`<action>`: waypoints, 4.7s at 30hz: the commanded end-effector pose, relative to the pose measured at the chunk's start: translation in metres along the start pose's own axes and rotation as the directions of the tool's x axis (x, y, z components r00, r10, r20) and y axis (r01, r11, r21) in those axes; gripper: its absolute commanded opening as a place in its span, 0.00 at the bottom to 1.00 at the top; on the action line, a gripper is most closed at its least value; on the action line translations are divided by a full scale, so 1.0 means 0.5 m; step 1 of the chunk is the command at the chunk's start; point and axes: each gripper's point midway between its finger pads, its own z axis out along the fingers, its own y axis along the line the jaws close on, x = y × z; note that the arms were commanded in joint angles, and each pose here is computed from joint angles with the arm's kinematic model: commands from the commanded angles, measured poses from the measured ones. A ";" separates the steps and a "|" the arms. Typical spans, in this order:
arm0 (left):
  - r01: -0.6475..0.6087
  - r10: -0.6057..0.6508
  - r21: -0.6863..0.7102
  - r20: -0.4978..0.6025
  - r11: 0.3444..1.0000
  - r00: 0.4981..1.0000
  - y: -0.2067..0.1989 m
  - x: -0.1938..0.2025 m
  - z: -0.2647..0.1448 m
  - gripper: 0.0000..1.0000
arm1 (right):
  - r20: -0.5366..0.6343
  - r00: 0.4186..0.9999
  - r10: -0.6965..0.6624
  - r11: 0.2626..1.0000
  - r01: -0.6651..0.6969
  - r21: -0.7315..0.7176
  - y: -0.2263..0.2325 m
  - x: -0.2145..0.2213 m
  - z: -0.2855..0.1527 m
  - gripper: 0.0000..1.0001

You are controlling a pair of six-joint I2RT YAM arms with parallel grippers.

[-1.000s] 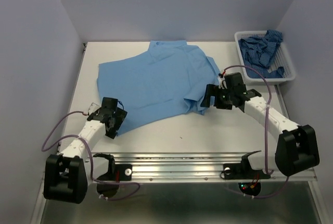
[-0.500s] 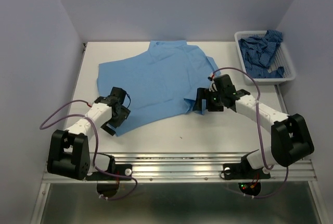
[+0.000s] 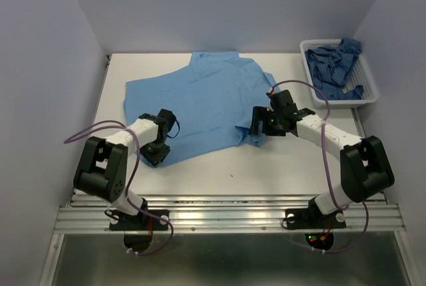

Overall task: Fold and stack the long sleeve shirts
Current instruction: Fold the shirt

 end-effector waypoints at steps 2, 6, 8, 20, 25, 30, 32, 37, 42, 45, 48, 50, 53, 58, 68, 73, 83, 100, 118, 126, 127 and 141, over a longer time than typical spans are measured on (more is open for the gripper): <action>-0.012 0.012 -0.069 0.000 0.998 1.000 0.015 0.012 0.018 0.01 | 0.081 0.997 -0.013 1.000 0.012 0.015 0.012 -0.052 -0.009 0.71; -0.002 0.001 -0.008 -0.061 1.000 0.998 0.005 0.043 0.031 0.00 | 0.104 0.995 0.002 1.000 -0.003 0.013 0.018 -0.066 -0.018 0.27; 0.004 -0.003 0.018 -0.070 1.000 0.998 0.000 0.046 0.024 0.00 | 0.121 0.993 0.000 1.000 0.000 0.000 0.022 -0.070 -0.025 0.14; 0.068 -0.069 0.162 -0.004 0.984 0.998 0.022 -0.001 -0.080 0.00 | 0.125 0.992 -0.006 0.997 -0.003 0.074 -0.001 -0.027 -0.190 0.01; 0.053 -0.051 0.206 -0.015 0.977 0.999 0.016 0.002 -0.095 0.00 | 0.383 0.921 -0.069 0.987 0.006 0.163 -0.022 -0.089 -0.380 0.01; 0.040 -0.037 0.228 -0.017 0.973 0.999 0.015 0.002 -0.103 0.00 | 0.541 0.838 -0.069 0.988 -0.019 0.156 -0.007 -0.157 -0.465 0.01; 0.050 -0.047 0.254 -0.019 0.966 0.999 0.009 0.003 -0.106 0.00 | 0.608 0.792 -0.061 0.987 -0.045 0.157 0.001 -0.204 -0.489 0.01; 0.081 -0.082 0.282 -0.010 0.956 0.997 0.005 -0.003 -0.105 0.00 | 0.760 0.646 -0.068 0.990 -0.047 0.129 0.048 -0.336 -0.567 0.01; 0.115 -0.116 0.329 -0.016 0.937 0.993 -0.015 -0.012 -0.112 0.00 | 0.782 0.609 -0.134 0.986 0.004 0.166 0.090 -0.444 -0.556 0.01; 0.121 -0.122 0.342 -0.018 0.932 0.992 -0.021 -0.019 -0.113 0.00 | 0.827 0.545 -0.141 0.986 0.003 0.166 0.113 -0.511 -0.561 0.01; 0.127 -0.131 0.332 -0.009 0.935 0.991 -0.018 -0.030 -0.110 0.00 | 0.832 0.514 -0.208 0.978 0.080 0.194 0.149 -0.576 -0.547 0.01; 0.124 -0.127 0.343 -0.014 0.931 0.992 -0.026 -0.033 -0.109 0.00 | 0.827 0.510 -0.236 0.971 0.084 0.225 0.157 -0.617 -0.523 0.01; 0.140 -0.139 0.370 -0.030 0.918 0.990 -0.045 -0.049 -0.111 0.00 | 0.819 0.507 -0.269 0.961 0.087 0.263 0.158 -0.650 -0.491 0.01; 0.175 -0.181 0.410 -0.026 0.895 0.983 -0.071 -0.100 -0.123 0.00 | 0.811 0.506 -0.293 0.956 0.175 0.237 0.198 -0.700 -0.396 0.01; 0.159 -0.182 0.391 0.021 0.907 0.983 -0.102 -0.193 -0.099 0.15 | 0.803 0.527 -0.279 0.952 0.261 0.159 0.247 -0.756 -0.237 0.01; 0.190 -0.218 0.361 0.036 0.913 0.975 -0.110 -0.240 -0.083 0.26 | 0.803 0.524 -0.284 0.943 0.303 0.135 0.257 -0.760 -0.167 0.01; 0.224 -0.275 0.325 0.121 0.919 0.954 -0.137 -0.371 -0.077 0.99 | 0.772 0.619 -0.142 0.931 0.348 -0.108 0.314 -0.741 0.000 0.01; 0.174 -0.264 0.493 0.119 0.852 0.957 -0.140 -0.347 -0.131 0.99 | 0.646 0.742 0.180 0.897 0.146 -0.418 0.418 -0.709 -0.001 0.01; -0.035 -0.124 0.698 0.176 0.715 0.977 -0.165 -0.303 -0.233 0.99 | 0.775 0.494 0.394 0.826 0.180 -0.534 0.388 -0.585 -0.490 0.04; -0.077 -0.068 0.698 0.177 0.712 0.982 -0.153 -0.267 -0.220 0.99 | 0.614 0.679 0.403 0.837 -0.001 -0.548 0.291 -0.383 -0.336 0.06; -0.084 -0.056 0.700 0.175 0.709 0.983 -0.154 -0.261 -0.218 0.99 | 0.594 0.698 0.401 0.839 -0.018 -0.544 0.281 -0.360 -0.315 0.06; -0.179 0.103 0.720 0.149 0.670 0.983 -0.182 -0.119 -0.189 0.99 | 0.496 0.807 0.319 0.898 -0.089 -0.432 0.193 -0.212 -0.169 0.09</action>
